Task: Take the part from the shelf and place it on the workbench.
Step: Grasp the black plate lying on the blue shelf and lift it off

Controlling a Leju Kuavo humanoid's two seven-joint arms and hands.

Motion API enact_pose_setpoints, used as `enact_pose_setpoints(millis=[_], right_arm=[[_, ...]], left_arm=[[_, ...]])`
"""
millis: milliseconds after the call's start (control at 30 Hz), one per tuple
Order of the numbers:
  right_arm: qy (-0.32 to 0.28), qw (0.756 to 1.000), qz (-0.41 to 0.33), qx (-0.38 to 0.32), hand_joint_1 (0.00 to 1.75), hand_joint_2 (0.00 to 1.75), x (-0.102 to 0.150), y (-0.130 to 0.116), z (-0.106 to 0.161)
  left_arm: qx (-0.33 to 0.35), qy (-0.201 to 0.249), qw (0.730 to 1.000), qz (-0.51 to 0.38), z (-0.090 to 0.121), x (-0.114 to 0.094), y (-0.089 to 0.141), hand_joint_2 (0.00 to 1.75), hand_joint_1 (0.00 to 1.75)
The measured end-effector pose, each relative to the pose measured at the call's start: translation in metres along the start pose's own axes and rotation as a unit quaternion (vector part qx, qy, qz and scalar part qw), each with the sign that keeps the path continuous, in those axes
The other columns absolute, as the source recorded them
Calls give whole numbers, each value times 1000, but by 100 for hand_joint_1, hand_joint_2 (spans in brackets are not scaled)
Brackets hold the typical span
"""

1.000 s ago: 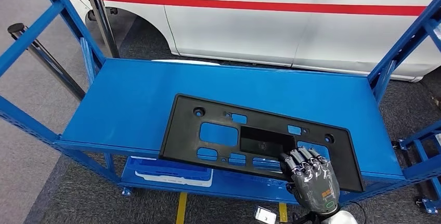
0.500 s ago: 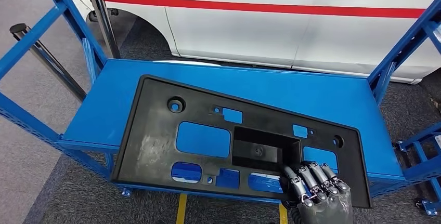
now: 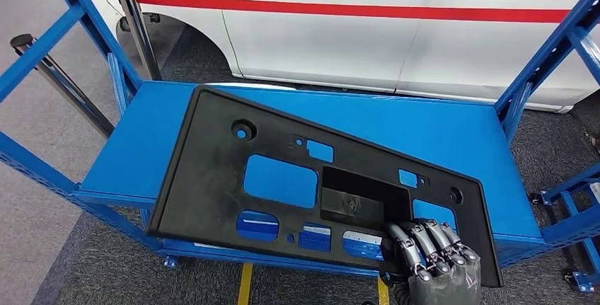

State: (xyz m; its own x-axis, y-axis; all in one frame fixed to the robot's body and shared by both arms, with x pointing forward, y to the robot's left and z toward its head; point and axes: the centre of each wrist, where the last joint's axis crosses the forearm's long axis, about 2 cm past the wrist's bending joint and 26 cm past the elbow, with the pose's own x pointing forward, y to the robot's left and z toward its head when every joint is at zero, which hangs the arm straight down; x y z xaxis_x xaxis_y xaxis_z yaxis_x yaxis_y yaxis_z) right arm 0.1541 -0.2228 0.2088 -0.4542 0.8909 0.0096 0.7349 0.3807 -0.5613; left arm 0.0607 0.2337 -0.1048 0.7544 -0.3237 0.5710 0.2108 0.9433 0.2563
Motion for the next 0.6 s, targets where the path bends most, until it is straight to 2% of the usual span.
enact_pose_setpoints(millis=[233, 600], right_arm=[[32, 999, -14, 6, 175, 175, 6, 3, 1], [43, 999, -21, 6, 175, 175, 8, 3, 1]], left_arm=[[34, 23, 999, -15, 0, 0, 0, 175, 0], [43, 35, 998, -18, 1, 0, 0, 175, 0]])
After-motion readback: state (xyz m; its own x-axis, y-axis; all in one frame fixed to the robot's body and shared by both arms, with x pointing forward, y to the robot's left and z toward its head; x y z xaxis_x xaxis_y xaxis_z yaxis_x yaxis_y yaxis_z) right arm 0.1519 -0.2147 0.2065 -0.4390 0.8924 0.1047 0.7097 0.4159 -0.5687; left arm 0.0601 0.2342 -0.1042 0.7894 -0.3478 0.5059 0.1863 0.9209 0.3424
